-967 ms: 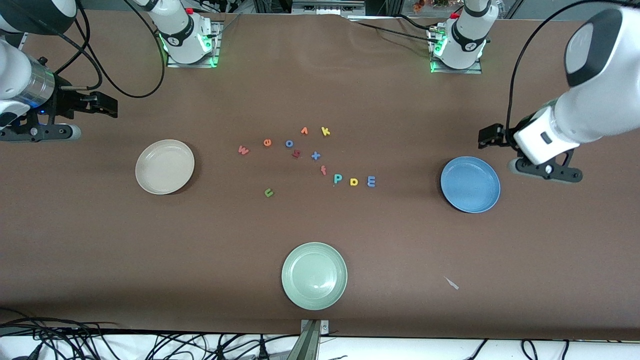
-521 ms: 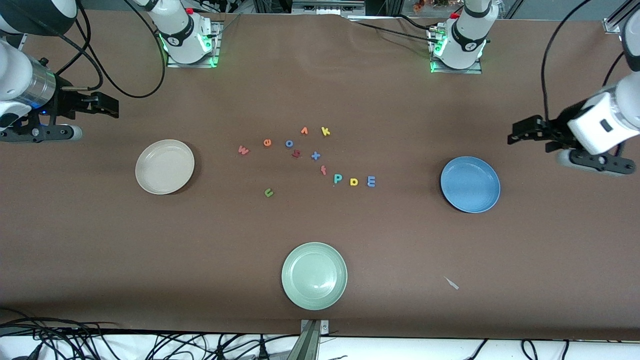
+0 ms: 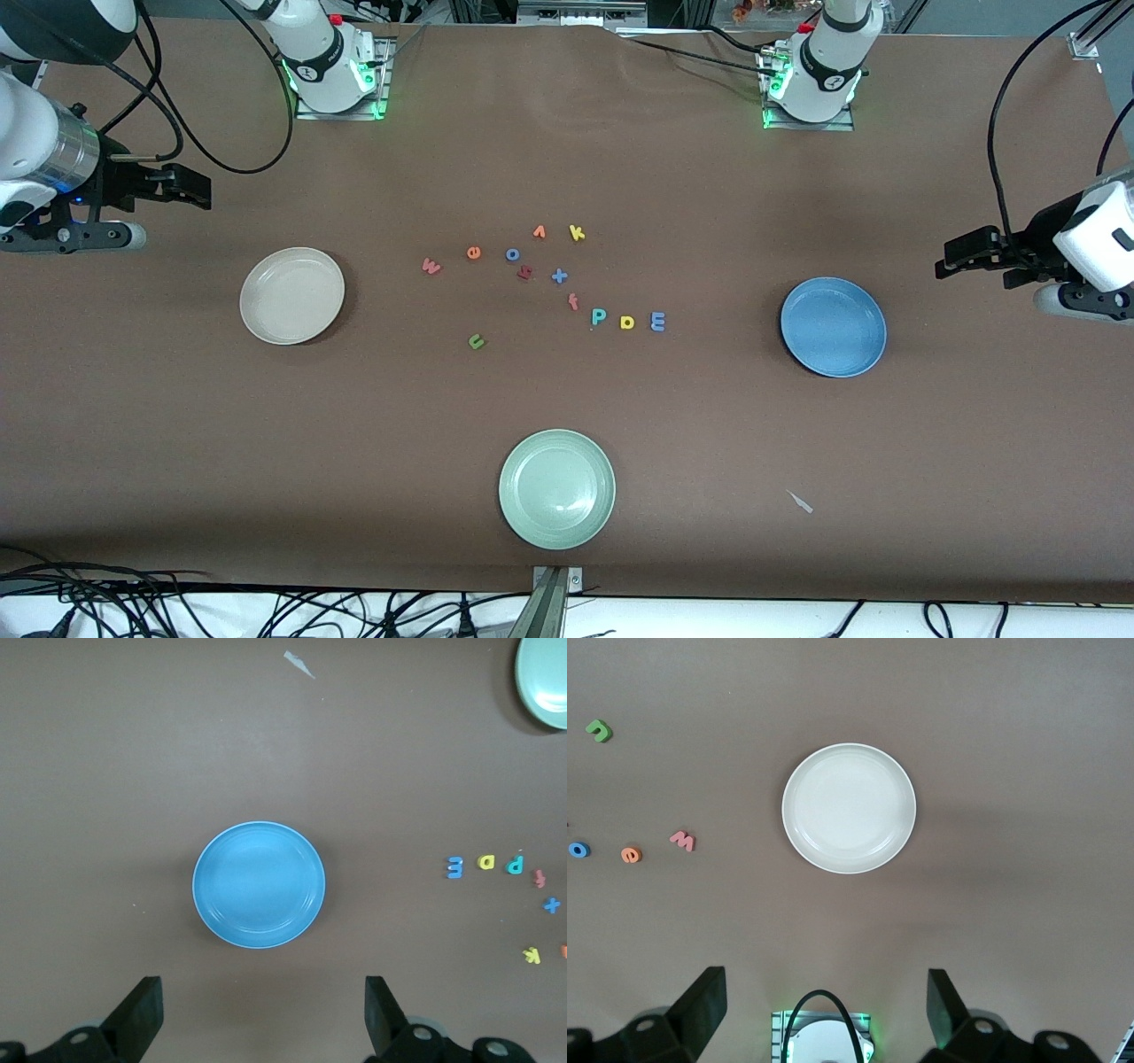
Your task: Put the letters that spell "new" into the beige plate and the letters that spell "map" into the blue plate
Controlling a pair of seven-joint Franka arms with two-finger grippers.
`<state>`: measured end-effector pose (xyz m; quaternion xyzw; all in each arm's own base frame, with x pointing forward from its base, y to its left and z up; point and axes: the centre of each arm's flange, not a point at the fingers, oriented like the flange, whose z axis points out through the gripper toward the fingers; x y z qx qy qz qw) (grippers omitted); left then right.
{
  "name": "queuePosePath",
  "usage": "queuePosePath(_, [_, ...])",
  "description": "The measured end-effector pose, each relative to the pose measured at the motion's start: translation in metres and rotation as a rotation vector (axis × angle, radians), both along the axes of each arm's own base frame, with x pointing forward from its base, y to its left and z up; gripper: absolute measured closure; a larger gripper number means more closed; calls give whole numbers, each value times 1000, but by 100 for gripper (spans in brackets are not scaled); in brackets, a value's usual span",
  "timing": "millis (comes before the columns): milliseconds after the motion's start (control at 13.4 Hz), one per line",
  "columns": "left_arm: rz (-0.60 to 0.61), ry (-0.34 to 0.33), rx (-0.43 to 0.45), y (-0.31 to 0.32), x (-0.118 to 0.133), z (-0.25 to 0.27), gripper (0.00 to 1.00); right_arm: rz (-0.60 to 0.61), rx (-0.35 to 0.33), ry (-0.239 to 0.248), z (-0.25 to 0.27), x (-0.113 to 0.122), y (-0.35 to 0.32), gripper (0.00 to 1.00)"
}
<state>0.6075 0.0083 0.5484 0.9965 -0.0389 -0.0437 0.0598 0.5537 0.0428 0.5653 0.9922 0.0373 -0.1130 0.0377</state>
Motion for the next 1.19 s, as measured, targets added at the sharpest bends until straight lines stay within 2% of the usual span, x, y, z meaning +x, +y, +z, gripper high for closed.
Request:
queuePosePath(298, [-9, 24, 4, -4, 6, -17, 0, 7, 11, 3, -3, 1, 6, 0])
queuePosePath(595, [-10, 33, 62, 7, 7, -21, 0, 17, 14, 3, -6, 3, 12, 0])
queuePosePath(967, [-16, 51, 74, 6, 5, -23, 0, 22, 16, 10, -11, 5, 15, 0])
queuePosePath(1190, [-49, 56, 74, -13, 6, -25, 0, 55, 15, 37, -25, 8, 34, 0])
